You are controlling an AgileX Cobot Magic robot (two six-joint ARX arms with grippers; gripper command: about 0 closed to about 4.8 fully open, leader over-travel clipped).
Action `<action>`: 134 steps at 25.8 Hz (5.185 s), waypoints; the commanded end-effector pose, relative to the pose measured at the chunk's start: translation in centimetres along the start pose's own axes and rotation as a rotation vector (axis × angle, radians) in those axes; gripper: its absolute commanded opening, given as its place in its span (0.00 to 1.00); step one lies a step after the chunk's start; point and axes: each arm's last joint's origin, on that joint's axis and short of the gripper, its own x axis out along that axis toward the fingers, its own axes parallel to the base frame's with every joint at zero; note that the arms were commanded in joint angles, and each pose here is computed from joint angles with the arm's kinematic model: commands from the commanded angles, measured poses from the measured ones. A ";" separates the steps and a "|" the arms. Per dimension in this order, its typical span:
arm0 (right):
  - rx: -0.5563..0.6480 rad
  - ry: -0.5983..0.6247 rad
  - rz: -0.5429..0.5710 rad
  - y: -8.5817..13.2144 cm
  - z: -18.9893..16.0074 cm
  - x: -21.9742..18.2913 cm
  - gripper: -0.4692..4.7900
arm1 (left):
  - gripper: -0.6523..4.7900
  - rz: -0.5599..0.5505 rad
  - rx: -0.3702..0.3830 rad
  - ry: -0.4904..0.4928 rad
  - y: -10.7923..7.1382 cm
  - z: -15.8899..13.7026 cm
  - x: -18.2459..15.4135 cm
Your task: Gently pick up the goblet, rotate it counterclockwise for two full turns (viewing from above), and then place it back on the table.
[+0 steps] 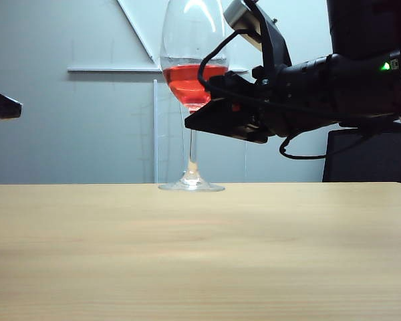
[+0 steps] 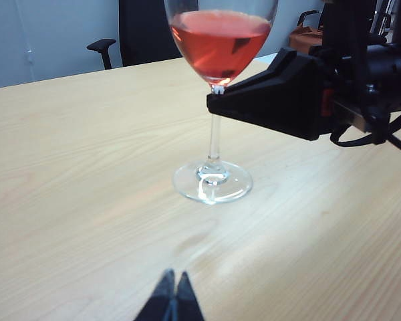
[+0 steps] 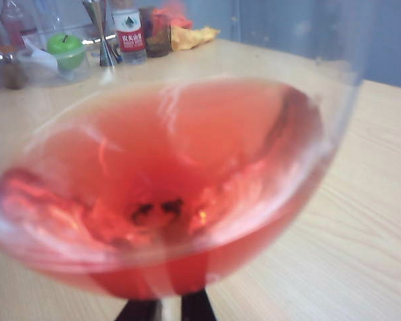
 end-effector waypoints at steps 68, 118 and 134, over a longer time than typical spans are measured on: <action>0.055 0.201 0.053 -2.3 2.0 -2.2 0.08 | 0.11 -0.002 0.000 -0.011 0.0 0.2 0.0; 0.374 -0.170 -0.378 -3.6 5.1 -2.4 0.08 | 0.11 -0.002 0.000 -0.011 0.0 0.2 0.0; 0.323 -0.234 0.014 -2.5 6.5 -2.3 0.08 | 0.11 -0.002 0.000 -0.011 0.0 0.2 0.0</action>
